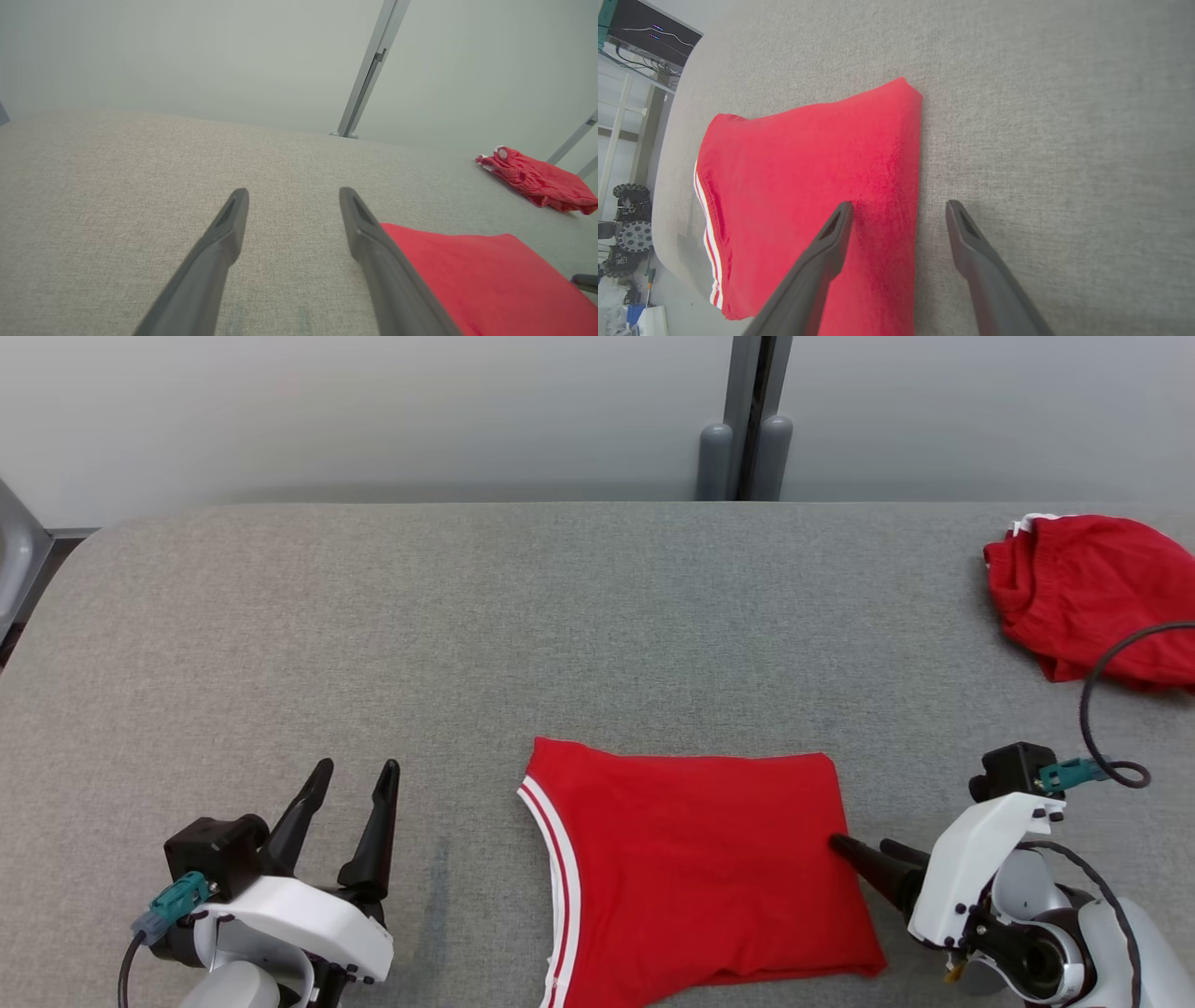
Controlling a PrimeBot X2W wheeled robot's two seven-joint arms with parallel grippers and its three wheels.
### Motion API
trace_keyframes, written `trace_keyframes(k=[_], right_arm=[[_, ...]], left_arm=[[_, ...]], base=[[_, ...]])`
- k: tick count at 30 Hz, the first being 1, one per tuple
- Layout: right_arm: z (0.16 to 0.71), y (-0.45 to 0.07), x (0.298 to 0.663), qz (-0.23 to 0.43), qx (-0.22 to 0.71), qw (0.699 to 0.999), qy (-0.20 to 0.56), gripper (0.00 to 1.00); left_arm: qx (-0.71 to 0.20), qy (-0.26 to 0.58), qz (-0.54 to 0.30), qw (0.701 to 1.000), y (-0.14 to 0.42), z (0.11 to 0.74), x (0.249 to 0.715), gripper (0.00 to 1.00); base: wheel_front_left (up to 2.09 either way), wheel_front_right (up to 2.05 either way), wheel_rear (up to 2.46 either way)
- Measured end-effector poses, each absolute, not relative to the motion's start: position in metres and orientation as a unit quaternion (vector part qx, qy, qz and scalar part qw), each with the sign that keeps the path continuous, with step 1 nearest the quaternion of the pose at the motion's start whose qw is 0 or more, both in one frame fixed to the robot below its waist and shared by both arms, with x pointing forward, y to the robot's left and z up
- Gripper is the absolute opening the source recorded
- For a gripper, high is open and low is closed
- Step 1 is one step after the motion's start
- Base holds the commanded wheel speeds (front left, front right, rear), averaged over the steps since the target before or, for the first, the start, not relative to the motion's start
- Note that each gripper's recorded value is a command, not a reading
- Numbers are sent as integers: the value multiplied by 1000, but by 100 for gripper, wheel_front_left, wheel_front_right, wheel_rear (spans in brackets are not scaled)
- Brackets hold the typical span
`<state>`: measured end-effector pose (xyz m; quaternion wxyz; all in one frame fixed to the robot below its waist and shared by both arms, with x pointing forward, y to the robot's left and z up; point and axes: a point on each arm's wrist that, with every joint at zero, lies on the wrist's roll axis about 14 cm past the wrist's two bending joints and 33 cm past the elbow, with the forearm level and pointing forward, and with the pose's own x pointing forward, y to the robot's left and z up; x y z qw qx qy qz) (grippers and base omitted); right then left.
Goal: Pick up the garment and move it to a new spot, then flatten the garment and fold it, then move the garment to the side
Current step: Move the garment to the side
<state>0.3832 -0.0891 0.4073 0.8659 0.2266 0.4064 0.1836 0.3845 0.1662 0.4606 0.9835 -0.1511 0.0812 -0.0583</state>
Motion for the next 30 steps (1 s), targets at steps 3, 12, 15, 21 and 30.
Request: trace_keyframes(k=[3, 12, 15, 21, 30], right_arm=[[401, -83, 380, 189, 223, 856, 427, 100], [386, -68, 375, 194, 244, 828, 465, 100], [384, -64, 376, 195, 254, 822, 471, 100], [382, -54, 378, 202, 258, 819, 470, 42], [393, -44, 381, 218, 269, 826, 445, 0]], left_arm=[[-153, 83, -56, 983, 167, 459, 384, 100], [-152, 85, -44, 984, 175, 456, 379, 100], [-153, 85, -43, 984, 177, 456, 378, 100], [-153, 84, -35, 984, 182, 456, 375, 100], [-149, 71, -30, 986, 186, 464, 372, 100]], base=[[0, 0, 0], [0, 0, 0], [0, 0, 0], [0, 0, 0], [0, 0, 0]])
